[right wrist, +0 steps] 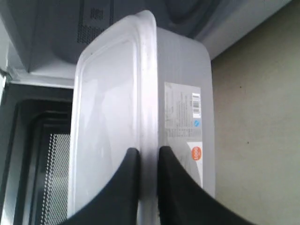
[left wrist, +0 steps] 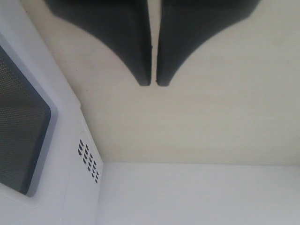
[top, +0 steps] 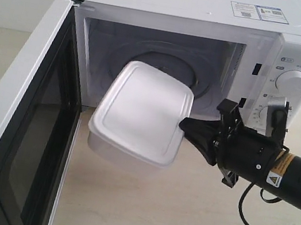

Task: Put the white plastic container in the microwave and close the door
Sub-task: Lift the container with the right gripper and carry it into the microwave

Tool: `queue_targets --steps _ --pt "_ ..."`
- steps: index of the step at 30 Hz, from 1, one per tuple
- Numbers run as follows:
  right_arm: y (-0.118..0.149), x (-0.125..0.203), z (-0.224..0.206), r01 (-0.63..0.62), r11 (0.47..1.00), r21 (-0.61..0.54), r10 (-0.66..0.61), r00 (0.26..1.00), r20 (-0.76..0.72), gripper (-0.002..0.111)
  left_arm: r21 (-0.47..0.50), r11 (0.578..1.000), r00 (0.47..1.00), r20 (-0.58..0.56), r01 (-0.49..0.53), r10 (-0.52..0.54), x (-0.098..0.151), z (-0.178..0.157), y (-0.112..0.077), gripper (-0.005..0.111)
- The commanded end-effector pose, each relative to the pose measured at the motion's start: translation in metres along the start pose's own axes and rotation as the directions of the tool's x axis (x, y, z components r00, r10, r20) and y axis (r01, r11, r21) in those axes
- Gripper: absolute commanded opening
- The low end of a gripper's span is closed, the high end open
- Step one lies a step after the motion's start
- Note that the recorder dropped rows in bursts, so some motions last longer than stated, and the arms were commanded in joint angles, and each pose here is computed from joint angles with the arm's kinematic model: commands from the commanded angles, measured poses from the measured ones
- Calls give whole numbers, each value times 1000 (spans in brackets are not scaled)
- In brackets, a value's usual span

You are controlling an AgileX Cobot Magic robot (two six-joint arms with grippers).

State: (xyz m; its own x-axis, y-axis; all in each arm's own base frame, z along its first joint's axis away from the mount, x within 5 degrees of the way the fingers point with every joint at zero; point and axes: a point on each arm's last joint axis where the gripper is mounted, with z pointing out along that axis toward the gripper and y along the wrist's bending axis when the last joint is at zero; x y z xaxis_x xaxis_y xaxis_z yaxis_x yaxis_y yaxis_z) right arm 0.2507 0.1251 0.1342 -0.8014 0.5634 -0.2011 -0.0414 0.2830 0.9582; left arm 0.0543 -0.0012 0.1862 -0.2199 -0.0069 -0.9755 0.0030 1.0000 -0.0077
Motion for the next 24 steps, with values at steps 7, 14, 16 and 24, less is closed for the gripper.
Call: queue_targets --steps 7,14,16,24 --pt "14 21 19 -46 998 -33 50 988 143 0 -4 1000 1000 4 7 -7 1 0 0 4" --pt "22 44 29 -65 997 -34 70 980 185 0 -4 1000 1000 4 7 -7 1 0 0 4" --pt "23 47 30 -69 997 -34 74 979 192 0 -4 1000 1000 4 7 -7 1 0 0 4" --pt "21 50 -4 -70 998 5 66 964 257 0 -4 1000 1000 4 7 -7 1 0 0 4"
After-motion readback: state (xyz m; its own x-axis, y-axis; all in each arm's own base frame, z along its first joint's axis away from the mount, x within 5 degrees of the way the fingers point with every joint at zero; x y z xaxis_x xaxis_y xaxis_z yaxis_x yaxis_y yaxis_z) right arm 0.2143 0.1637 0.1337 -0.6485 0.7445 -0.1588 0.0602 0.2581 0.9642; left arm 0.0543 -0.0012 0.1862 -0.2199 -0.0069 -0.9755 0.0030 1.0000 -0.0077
